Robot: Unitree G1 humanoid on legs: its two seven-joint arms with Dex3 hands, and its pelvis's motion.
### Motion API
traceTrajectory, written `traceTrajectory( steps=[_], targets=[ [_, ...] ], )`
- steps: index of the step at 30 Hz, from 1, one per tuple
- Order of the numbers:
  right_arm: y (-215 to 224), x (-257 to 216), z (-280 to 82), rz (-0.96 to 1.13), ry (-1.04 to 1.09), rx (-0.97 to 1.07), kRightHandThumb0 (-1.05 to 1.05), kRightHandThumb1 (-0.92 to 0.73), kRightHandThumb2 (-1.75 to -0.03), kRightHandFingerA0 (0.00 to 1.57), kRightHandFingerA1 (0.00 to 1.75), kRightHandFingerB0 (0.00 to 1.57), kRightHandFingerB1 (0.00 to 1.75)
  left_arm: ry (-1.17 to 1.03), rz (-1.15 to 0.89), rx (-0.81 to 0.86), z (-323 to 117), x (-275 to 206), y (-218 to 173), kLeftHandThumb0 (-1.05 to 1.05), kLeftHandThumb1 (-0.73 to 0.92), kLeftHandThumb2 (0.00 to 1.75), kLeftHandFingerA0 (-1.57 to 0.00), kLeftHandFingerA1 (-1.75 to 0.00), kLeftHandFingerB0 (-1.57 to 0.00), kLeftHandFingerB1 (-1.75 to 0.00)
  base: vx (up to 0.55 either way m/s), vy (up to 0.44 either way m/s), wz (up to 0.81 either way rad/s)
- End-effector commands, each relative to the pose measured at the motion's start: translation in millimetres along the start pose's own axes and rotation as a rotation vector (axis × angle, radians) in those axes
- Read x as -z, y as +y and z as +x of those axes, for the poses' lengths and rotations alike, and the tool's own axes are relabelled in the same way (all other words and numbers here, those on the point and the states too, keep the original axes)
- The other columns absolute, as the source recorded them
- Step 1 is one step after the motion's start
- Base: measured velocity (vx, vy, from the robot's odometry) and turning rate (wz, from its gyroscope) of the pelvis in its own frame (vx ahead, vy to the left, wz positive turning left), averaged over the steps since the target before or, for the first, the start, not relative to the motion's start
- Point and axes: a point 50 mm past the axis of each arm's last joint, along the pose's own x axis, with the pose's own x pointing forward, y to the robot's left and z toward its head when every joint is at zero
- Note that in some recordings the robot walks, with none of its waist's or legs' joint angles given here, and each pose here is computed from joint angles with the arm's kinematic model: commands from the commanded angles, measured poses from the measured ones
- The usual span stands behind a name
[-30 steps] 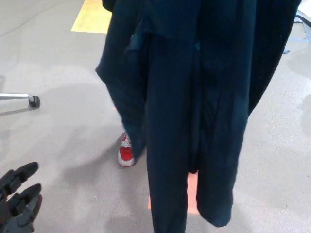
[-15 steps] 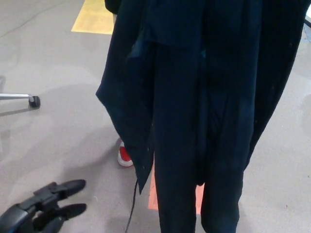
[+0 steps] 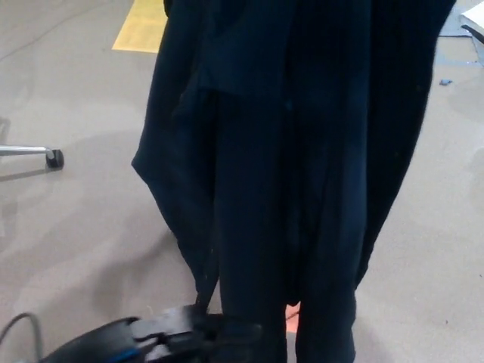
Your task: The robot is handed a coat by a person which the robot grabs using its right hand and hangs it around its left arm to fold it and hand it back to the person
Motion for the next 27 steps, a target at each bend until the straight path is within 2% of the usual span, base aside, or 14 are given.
traceTrajectory(
  steps=[1,3,4,5,6,8,9,11,13,16,17,20,21,27],
  targets=[
    [-1,-25,4,0.029,-0.087,0.066,-0.35,-0.85,-0.64,1.06,0.87,0.9,0.77,0.042,-0.08,-0.01,40,10,4,-0.75,0.92,0.69,-0.11,-0.3,-0.1,-0.28,0.0,0.0,0.0],
    [2,-31,3,0.036,-0.127,0.066,-0.34,-0.85,-0.64,1.03,0.9,0.89,0.84,0.025,-0.085,-0.037,59,12,8,-0.72,0.92,0.71,-0.07,-0.27,-0.06,-0.26,0.0,0.0,0.0],
    [2,-33,3,0.03,-0.141,0.067,-0.33,-0.81,-0.63,1.04,0.95,0.87,0.9,0.022,-0.091,-0.047,67,13,10,-0.7,0.74,1.1,-0.02,-0.35,-0.02,-0.34,0.0,0.0,0.0],
    [3,-35,4,0.02,-0.145,0.066,-0.33,-0.81,-0.63,1.04,0.95,0.87,0.9,0.017,-0.091,-0.054,72,14,11,-0.7,0.74,1.1,-0.02,-0.35,-0.02,-0.34,0.0,0.0,0.0],
    [1,-38,4,0.024,-0.155,0.066,-0.16,-0.64,-0.63,0.93,1.45,0.73,1.36,0.017,-0.09,-0.068,80,15,14,-0.82,0.78,1.1,-0.06,-0.31,-0.06,-0.3,0.0,0.0,0.0],
    [-4,-45,4,0.052,-0.188,0.075,-0.2,-0.68,-0.68,0.92,1.44,0.76,1.32,0.018,-0.088,-0.092,102,17,22,-0.82,0.78,1.1,-0.07,-0.3,-0.07,-0.31,0.0,0.0,0.0],
    [-5,-46,4,0.055,-0.191,0.073,-0.21,-0.74,-0.64,0.95,1.34,0.81,1.09,0.019,-0.086,-0.096,106,17,23,-0.74,0.92,0.72,-0.07,-0.26,-0.07,-0.26,0.0,0.0,0.0],
    [-10,-52,5,0.077,-0.206,0.066,-0.27,-0.81,-0.64,0.98,1.18,0.84,0.91,0.041,-0.064,-0.12,121,17,30,-0.82,0.8,0.8,-0.1,-0.3,-0.1,-0.3,0.0,0.0,0.0],
    [-17,-59,6,0.132,-0.222,0.061,-0.33,-0.86,-0.66,1.13,0.71,0.95,0.71,0.059,-0.043,-0.144,134,15,38,-0.82,0.75,1.07,-0.13,-0.44,-0.07,-0.41,0.0,0.0,0.0],
    [-29,-66,5,0.181,-0.259,0.066,-0.34,-0.86,-0.67,1.17,0.7,1.01,0.76,0.077,-0.01,-0.184,149,11,47,-0.36,0.5,1.08,0.0,-0.47,0.0,-0.47,0.0,0.0,0.0],
    [-34,-68,5,0.185,-0.269,0.068,-0.35,-0.86,-0.66,1.13,0.65,1.02,0.73,0.081,-0.009,-0.195,154,9,50,-0.77,0.89,0.67,-0.2,-0.29,-0.18,-0.28,0.0,0.0,0.0],
    [-50,-75,5,0.214,-0.288,0.076,-0.38,-0.87,-0.66,1.1,0.64,1.02,0.71,0.095,-0.014,-0.23,169,3,61,-0.75,0.87,0.67,-0.21,-0.29,-0.2,-0.28,0.0,0.0,0.0],
    [-57,-77,4,0.236,-0.293,0.081,-0.38,-0.87,-0.68,1.17,0.65,1.05,0.78,0.106,-0.022,-0.239,176,0,65,-0.37,0.46,1.06,0.0,-0.47,0.0,-0.46,0.0,0.0,0.0],
    [-72,-88,2,0.291,-0.334,0.102,-0.39,-0.86,-0.66,1.17,0.66,1.11,0.76,0.106,-0.018,-0.268,206,-16,73,-0.37,0.45,1.05,0.0,-0.47,0.0,-0.45,0.0,0.0,0.0]
  ],
)
